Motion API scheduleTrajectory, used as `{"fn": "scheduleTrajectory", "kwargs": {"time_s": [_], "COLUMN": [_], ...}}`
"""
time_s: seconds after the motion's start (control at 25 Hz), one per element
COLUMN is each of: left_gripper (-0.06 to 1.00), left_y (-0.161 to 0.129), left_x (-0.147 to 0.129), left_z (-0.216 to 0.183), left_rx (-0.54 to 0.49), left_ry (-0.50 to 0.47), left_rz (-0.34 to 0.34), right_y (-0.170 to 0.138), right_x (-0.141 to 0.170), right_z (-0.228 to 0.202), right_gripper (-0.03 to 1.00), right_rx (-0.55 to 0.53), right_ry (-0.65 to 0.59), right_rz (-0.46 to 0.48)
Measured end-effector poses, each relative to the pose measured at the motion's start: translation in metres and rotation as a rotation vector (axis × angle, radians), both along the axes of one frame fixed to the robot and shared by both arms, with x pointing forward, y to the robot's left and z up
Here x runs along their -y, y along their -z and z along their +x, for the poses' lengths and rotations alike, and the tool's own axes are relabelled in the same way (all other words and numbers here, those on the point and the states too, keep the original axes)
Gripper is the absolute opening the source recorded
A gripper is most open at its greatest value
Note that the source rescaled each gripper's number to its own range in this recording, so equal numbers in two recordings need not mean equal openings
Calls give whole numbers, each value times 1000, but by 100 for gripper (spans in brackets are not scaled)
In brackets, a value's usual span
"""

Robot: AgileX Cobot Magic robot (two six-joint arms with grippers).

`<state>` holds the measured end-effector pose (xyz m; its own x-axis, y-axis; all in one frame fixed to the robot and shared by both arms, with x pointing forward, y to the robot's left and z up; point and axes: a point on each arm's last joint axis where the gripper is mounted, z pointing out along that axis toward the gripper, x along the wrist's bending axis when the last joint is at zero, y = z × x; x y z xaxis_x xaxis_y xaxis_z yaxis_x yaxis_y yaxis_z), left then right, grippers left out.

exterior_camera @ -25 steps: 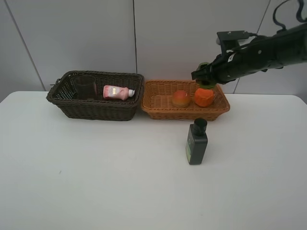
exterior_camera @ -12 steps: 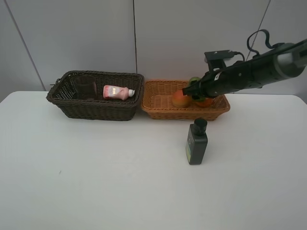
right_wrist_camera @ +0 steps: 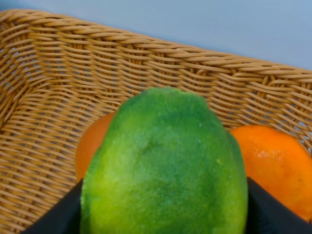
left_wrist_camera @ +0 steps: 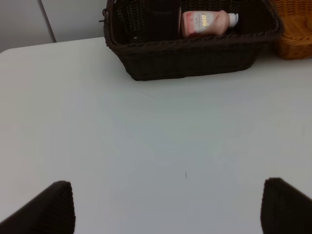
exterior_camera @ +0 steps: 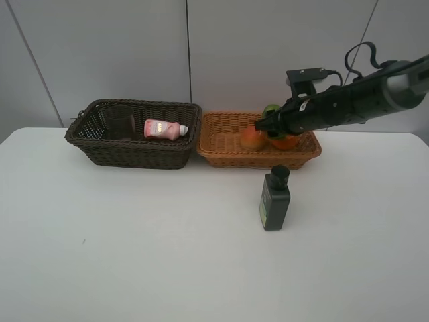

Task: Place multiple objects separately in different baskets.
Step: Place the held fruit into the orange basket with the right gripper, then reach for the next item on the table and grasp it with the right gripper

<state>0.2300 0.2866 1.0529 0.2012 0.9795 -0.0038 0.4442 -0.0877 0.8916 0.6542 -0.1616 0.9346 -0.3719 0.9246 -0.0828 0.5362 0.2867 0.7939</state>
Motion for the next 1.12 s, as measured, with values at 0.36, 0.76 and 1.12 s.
{"fn": "scheduleTrajectory", "kwargs": {"time_s": [0.36,0.76,1.12], "left_gripper": [94,94,94], "left_y": [0,0,0], "left_x": [0,0,0], "left_z": [0,0,0], "left_rx": [0,0,0], "left_ry": [0,0,0], "left_rz": [0,0,0], "right_y": [-5,-6,-25], "right_x": [-1,-2,-10], "right_z": [3,4,-3], "right_gripper": [61,98,98], "right_rx": [65,73,94], "right_ry": [-2,-2,-20], "right_rz": [23,25,40]}}
